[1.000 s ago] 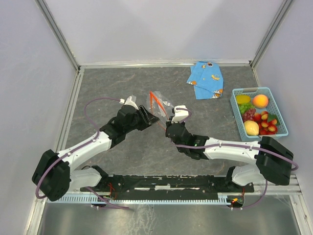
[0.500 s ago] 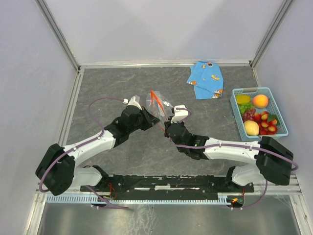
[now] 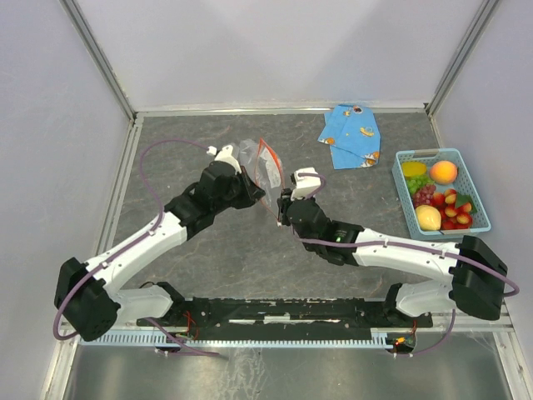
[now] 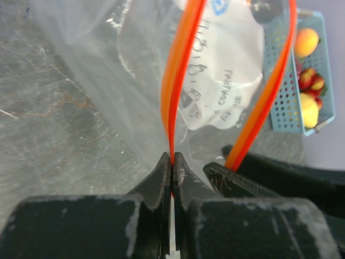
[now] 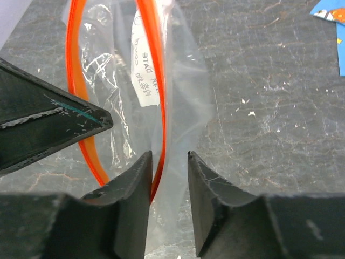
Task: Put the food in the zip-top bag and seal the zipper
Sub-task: Open the zipper of the food storage bag.
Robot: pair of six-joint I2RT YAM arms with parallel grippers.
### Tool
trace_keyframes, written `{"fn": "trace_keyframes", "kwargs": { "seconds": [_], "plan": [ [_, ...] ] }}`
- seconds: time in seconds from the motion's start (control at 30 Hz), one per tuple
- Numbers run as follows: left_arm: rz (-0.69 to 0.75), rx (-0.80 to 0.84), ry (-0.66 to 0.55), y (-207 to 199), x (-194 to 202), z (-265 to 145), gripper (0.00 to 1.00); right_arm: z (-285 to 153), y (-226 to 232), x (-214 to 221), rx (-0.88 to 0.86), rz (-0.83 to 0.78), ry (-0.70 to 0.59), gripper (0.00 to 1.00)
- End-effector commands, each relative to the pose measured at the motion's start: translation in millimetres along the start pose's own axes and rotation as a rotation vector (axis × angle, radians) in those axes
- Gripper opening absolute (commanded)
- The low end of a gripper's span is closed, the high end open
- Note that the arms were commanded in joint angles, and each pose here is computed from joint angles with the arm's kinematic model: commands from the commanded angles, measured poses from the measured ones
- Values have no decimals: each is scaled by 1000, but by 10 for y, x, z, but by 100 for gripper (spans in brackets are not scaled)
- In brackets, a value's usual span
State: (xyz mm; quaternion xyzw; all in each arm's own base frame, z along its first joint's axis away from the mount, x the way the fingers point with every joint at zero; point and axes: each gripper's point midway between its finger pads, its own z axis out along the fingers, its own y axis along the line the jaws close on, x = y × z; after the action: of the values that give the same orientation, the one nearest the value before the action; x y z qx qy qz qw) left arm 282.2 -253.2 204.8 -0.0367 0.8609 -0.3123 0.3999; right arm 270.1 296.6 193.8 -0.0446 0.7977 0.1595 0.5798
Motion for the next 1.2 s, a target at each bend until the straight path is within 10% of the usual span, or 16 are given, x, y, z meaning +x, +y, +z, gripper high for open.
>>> {"fn": "trace_keyframes", "kwargs": {
  "seconds": [0.0,0.47,1.17],
  "plan": [
    [230,-58,51,16,-143,-261,3,-30,92,-453,-35,35,-41,48],
    [491,-129,173,-34,-391,-384,3,442,415,-801,-187,220,0,68],
    [544,-397,94,263,-775,-413,3,834,-133,149,15,284,232,67]
  ]
}}
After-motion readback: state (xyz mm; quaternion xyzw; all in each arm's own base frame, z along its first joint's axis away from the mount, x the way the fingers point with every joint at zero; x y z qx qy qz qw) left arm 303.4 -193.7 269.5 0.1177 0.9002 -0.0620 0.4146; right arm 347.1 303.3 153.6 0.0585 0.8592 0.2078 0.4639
